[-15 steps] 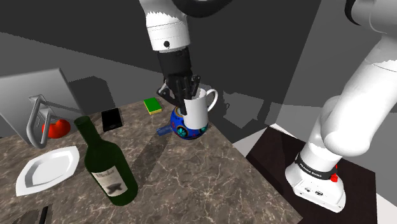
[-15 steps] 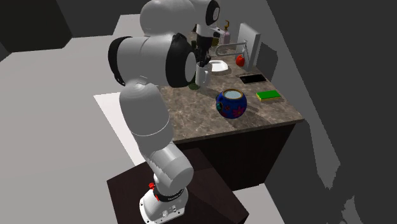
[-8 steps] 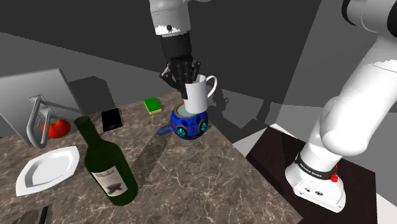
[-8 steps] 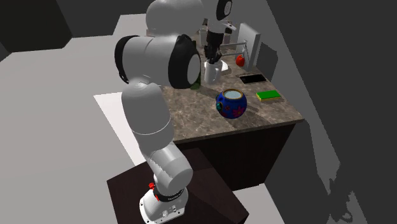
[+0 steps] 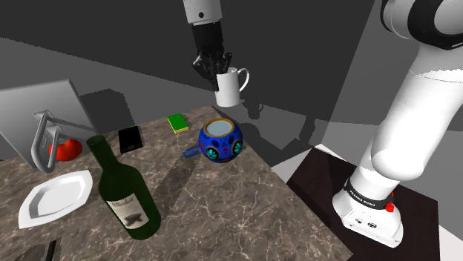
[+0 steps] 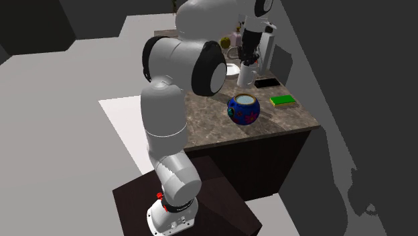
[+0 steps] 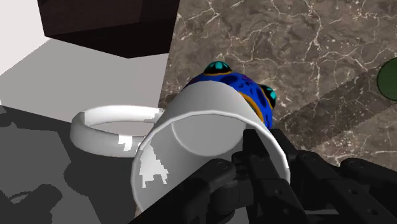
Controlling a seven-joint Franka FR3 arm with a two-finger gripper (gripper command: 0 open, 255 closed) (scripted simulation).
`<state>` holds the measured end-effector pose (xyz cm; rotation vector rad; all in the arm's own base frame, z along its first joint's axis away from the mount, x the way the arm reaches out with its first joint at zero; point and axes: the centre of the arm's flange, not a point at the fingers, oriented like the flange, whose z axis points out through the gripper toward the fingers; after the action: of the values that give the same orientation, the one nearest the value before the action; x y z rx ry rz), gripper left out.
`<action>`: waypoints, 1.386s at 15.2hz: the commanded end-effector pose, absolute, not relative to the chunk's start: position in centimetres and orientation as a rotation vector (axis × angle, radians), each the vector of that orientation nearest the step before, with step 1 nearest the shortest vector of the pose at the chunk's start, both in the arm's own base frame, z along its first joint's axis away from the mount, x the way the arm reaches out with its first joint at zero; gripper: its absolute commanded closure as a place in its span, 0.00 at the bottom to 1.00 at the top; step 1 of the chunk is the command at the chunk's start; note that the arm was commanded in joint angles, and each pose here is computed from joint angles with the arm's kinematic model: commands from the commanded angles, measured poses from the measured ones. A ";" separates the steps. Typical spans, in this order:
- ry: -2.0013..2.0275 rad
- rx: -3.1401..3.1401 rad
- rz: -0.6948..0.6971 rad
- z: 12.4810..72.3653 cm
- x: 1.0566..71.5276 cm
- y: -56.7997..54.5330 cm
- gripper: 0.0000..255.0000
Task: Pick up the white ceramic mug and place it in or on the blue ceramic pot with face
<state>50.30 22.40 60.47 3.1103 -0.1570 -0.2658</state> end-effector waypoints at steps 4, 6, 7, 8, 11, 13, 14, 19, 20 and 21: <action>-0.156 3.110 -0.266 58.8 51.3 21.1 1.00; -0.156 3.110 -0.266 57.7 51.3 21.1 1.00; -0.156 3.110 -0.266 57.2 51.3 21.1 1.00; -0.156 3.110 -0.266 56.7 51.3 21.1 1.00; -0.156 3.110 -0.266 55.1 51.3 21.1 1.00; -0.156 3.110 -0.266 54.0 51.3 21.1 1.00; -0.156 3.110 -0.266 53.5 51.3 21.1 1.00; -0.156 3.110 -0.266 51.0 51.3 21.1 1.00; -0.156 3.110 -0.266 51.0 51.3 21.1 1.00; -0.156 3.110 -0.266 51.0 51.3 21.1 1.00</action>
<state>51.25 21.11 51.02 3.1099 -0.1557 -0.2664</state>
